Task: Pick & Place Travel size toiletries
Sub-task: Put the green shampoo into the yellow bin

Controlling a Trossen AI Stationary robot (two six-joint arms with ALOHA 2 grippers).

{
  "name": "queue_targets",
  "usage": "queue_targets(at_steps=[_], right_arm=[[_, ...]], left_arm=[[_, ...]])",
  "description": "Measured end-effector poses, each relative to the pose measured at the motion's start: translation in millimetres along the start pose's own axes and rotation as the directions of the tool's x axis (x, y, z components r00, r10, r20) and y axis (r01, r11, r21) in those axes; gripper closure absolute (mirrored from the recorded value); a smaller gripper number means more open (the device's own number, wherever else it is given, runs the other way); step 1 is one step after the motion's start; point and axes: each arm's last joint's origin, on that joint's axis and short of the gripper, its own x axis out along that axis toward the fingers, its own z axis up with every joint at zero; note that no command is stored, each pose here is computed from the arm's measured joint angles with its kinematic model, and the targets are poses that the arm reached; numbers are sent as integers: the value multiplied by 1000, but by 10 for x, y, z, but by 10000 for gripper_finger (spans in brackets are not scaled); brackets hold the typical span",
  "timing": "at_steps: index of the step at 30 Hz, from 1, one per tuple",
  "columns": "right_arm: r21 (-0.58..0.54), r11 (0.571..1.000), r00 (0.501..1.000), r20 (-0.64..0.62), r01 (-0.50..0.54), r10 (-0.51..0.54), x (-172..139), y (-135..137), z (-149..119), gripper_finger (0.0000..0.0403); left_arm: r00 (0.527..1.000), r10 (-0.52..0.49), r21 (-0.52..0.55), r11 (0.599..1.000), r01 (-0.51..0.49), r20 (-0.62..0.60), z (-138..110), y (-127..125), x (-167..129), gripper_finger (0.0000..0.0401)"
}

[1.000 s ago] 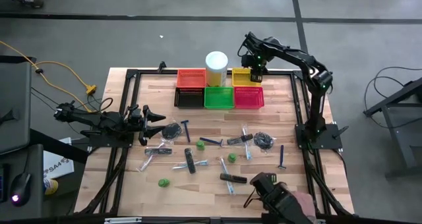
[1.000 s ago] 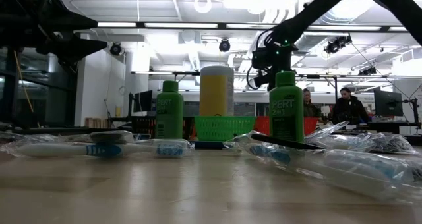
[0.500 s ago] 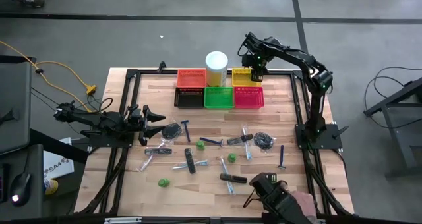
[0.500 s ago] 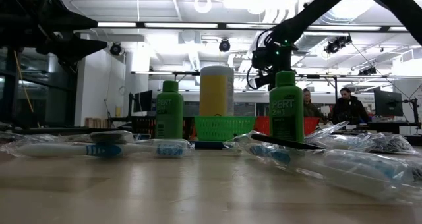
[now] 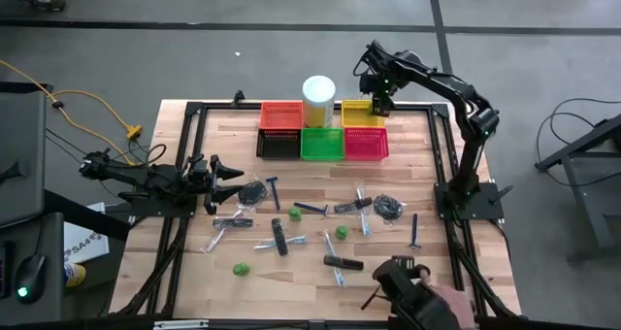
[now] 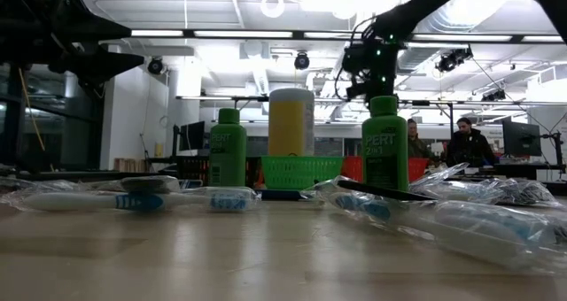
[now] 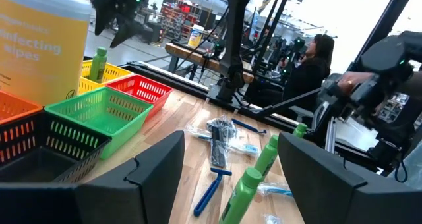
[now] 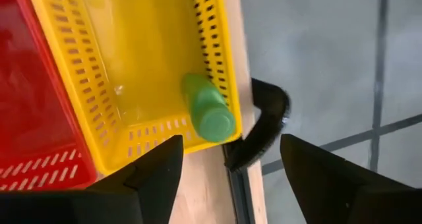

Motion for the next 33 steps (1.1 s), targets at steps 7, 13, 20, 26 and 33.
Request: queue_targets(at_steps=[7,13,20,26,33], right_arm=[[163,986,997,70,12,-24,-372,34,-76,152],[294,951,986,154,-100,56,-656,143,-151,152],[265,921,948,222,-284,228,-936,394,-208,152],[200,924,933,225,-325,280,-1134,612,-221,152],[150,916,923,159,-373,351,-1248,882,-217,152]], left_arm=[[1000,-1,0,1000,1,0,0,0,0,155],[1000,-4,0,1000,4,-1,0,-1,0,155],[1000,-4,0,1000,4,-2,-1,-1,0,155],[1000,-4,0,1000,4,-1,0,-1,0,155],[1000,-3,0,1000,3,-1,0,-1,0,155]])
